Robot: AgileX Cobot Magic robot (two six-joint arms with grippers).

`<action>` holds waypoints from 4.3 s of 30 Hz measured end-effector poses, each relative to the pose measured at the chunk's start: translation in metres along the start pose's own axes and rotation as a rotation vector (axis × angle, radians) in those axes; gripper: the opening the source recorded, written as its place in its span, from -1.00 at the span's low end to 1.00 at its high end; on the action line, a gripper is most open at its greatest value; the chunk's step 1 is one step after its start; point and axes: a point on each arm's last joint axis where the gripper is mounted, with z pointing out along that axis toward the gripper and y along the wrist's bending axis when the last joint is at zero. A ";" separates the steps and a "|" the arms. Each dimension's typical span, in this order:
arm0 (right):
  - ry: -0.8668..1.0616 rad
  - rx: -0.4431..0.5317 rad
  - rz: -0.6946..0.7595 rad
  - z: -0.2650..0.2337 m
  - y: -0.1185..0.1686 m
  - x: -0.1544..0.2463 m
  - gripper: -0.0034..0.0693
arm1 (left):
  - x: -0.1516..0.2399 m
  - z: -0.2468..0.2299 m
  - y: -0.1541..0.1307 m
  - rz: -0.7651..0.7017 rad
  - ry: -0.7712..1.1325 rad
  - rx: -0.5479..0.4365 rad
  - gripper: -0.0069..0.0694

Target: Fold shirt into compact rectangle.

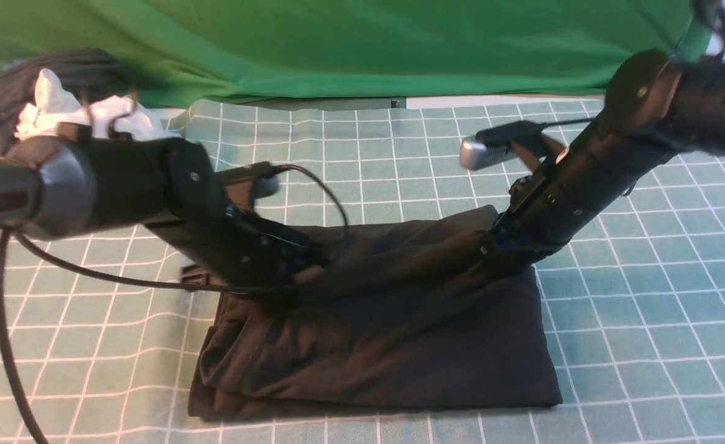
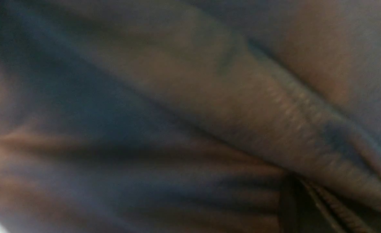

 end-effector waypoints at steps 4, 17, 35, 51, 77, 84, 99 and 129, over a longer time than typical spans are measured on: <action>-0.008 0.025 0.027 0.003 -0.007 0.000 -0.85 | 0.002 -0.001 0.004 0.007 0.030 -0.018 -0.80; 0.043 -0.015 0.096 -0.024 -0.021 -0.003 -0.81 | 0.000 -0.057 -0.009 0.052 -0.120 0.036 -0.80; -0.031 -0.031 0.065 -0.022 -0.007 -0.020 -0.81 | 0.003 -0.066 -0.019 0.091 -0.145 0.063 -0.80; -0.027 -0.009 -0.017 0.020 -0.004 -0.024 -0.87 | 0.004 -0.065 -0.020 0.099 -0.136 0.061 -0.80; -0.062 -0.026 -0.033 -0.053 -0.010 -0.031 -0.87 | 0.012 -0.064 -0.019 0.098 -0.050 0.058 -0.80; -0.042 -0.014 -0.059 -0.051 -0.006 -0.007 -0.87 | 0.013 -0.064 -0.019 0.096 -0.038 0.058 -0.80; -0.152 0.153 0.022 0.004 -0.045 -0.010 -0.88 | 0.017 -0.065 -0.021 0.088 0.001 0.081 -0.80; -0.808 0.300 -0.196 -0.315 0.110 0.094 -0.87 | 0.123 -0.232 0.000 0.146 -0.468 0.140 -0.80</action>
